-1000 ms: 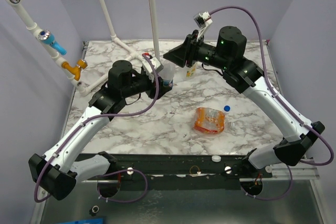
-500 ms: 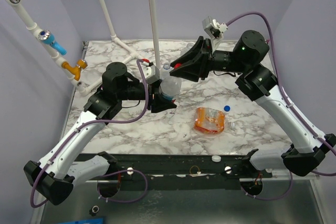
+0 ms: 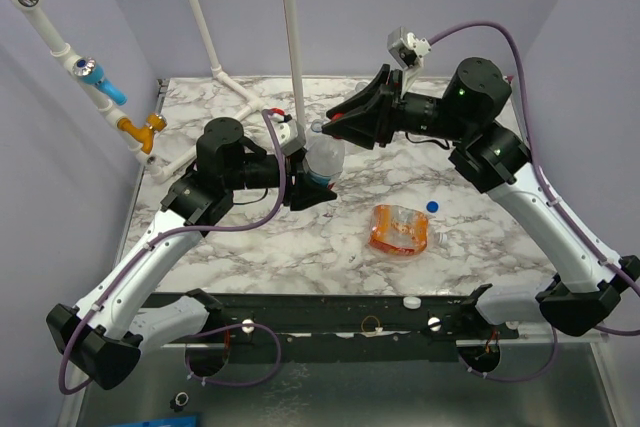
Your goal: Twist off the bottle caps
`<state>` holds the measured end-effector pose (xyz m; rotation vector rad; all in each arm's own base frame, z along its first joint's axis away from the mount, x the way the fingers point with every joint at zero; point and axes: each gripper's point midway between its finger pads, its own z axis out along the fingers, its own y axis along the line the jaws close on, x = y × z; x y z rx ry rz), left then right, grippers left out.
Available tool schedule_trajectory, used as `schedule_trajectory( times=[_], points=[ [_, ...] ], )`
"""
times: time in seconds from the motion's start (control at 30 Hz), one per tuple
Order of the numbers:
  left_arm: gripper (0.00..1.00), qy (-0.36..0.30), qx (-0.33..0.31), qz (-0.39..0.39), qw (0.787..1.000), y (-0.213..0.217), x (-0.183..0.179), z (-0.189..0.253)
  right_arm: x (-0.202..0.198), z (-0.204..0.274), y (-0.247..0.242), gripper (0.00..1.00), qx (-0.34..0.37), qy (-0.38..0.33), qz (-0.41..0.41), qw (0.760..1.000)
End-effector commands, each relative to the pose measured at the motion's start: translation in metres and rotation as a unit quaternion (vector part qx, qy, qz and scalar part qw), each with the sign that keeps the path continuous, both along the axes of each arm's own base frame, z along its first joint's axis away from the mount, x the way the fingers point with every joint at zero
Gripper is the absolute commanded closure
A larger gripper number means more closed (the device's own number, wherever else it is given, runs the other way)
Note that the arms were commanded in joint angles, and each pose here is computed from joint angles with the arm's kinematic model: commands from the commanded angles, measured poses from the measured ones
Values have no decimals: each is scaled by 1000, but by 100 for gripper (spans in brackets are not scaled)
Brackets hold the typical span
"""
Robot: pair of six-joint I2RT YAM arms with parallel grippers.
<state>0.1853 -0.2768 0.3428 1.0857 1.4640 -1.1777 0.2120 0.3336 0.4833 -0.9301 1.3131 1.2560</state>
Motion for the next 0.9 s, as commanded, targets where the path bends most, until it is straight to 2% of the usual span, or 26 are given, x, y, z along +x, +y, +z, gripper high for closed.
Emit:
schedule_trajectory(
  times=[0.0, 0.13, 0.43, 0.77, 0.87],
  points=[
    [100, 4, 9, 21, 1000, 3, 7, -7, 5, 28, -14, 81, 33, -20, -59, 998],
    [100, 7, 10, 18, 1000, 4, 5, -11, 3, 37, -16, 90, 35, -28, -57, 997],
    [100, 22, 3, -25, 999, 4, -15, -12, -25, 49, -14, 99, 37, -79, 32, 996],
    [100, 14, 9, -43, 999, 7, -23, -21, -6, 53, -21, 99, 50, -57, 27, 997],
    [100, 11, 11, -33, 999, 8, -21, -21, 24, 40, -24, 100, 39, -31, -47, 998]
  ],
)
